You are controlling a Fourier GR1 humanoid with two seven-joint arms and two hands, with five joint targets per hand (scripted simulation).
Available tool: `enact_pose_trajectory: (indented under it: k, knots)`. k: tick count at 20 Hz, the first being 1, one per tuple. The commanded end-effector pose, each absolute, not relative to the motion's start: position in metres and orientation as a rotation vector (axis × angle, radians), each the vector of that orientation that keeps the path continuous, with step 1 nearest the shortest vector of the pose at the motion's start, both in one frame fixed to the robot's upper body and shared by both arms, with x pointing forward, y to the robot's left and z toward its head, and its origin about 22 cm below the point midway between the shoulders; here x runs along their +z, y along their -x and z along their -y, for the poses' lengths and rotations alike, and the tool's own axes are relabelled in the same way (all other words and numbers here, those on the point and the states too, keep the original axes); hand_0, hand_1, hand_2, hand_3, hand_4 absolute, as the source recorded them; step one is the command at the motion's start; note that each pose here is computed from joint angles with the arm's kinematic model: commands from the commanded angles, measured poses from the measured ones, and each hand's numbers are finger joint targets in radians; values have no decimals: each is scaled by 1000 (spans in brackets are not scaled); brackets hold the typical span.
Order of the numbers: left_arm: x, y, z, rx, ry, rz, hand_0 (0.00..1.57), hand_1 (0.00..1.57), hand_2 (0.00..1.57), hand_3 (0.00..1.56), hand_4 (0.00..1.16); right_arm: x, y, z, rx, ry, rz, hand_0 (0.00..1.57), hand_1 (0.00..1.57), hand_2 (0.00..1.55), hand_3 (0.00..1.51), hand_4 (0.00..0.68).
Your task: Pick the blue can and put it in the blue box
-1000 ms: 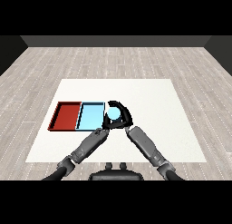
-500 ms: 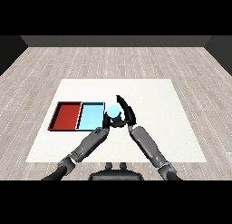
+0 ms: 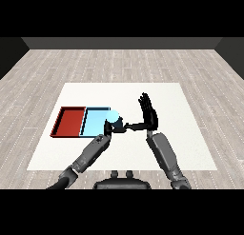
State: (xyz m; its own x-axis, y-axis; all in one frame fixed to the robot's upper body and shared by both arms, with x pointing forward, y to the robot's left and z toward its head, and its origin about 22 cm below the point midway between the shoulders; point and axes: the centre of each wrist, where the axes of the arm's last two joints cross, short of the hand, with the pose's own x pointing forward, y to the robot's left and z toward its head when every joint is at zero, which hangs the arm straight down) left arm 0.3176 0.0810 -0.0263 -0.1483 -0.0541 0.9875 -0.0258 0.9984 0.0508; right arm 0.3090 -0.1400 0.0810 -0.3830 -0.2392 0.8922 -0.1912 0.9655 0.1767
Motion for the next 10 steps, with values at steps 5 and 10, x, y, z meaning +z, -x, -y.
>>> enact_pose_trajectory:
  k: [5, 10]
  knots:
    - [3, -350, -124, 18, -196, 1749, 1571, 1571, 1566, 1478, 1152, 92, -279, 219, -286, -246, 2068, 0, 0, 0, 0, 0]
    - [2, -365, -177, 12, -302, 1674, 1571, 1571, 1562, 1471, 1127, 87, -283, 235, -255, -245, 2070, 0, 0, 0, 0, 0]
